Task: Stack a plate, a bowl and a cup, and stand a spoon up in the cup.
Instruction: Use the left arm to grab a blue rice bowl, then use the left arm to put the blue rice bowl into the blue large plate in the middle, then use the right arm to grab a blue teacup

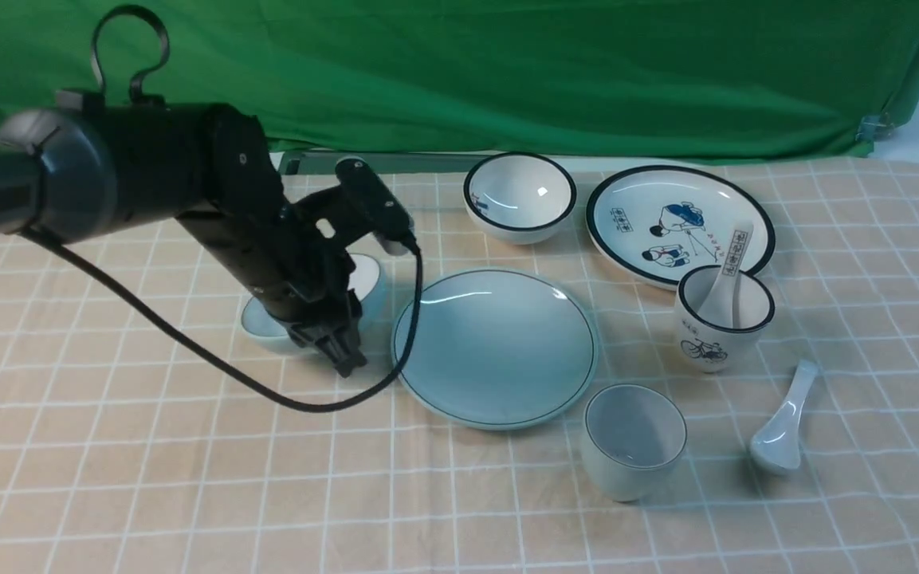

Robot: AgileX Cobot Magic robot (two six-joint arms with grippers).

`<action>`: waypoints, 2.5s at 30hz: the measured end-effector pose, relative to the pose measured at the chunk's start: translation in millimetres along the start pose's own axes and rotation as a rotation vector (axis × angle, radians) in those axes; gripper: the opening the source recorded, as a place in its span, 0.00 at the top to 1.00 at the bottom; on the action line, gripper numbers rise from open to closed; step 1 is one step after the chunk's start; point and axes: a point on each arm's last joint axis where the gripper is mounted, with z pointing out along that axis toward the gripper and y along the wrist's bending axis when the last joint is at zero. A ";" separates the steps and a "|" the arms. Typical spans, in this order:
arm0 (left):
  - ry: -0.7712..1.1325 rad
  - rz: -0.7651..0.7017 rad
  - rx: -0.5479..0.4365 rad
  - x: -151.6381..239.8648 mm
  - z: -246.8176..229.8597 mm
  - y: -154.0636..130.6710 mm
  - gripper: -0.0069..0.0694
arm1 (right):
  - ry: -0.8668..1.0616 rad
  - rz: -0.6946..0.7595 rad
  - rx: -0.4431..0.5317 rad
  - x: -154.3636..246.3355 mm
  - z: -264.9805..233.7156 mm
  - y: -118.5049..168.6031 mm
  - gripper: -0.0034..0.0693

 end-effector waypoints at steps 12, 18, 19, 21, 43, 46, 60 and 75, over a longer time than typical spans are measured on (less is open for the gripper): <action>-0.073 0.339 0.001 -70.8 41.8 -85.8 0.86 | -0.002 0.000 0.000 -0.2 0.0 0.0 0.76; -0.105 0.334 -0.022 -83.7 51.5 -83.7 0.85 | 0.009 0.010 -0.015 0.8 0.0 1.3 0.76; -0.106 0.334 -0.022 -84.1 52.0 -83.6 0.85 | 0.010 0.014 -0.019 0.9 0.0 1.8 0.76; -0.094 0.334 -0.014 -82.9 52.9 -84.1 0.82 | 0.011 0.018 -0.026 1.0 0.0 2.3 0.75; -0.152 -0.037 0.006 -68.7 -89.2 -93.2 0.42 | 0.315 -0.047 -0.070 -68.4 91.8 18.5 0.54; -0.242 -0.061 -0.013 -52.6 -126.0 -101.0 0.61 | 0.376 -0.047 -0.086 -78.7 117.2 22.7 0.51; -0.832 -0.201 -0.154 106.3 -200.3 -165.3 0.91 | 0.593 -0.123 -0.139 -85.1 253.7 54.8 0.36; -0.932 -0.207 -0.183 129.9 -207.3 -174.2 0.91 | 0.546 -0.136 -0.157 -124.8 242.3 64.3 0.84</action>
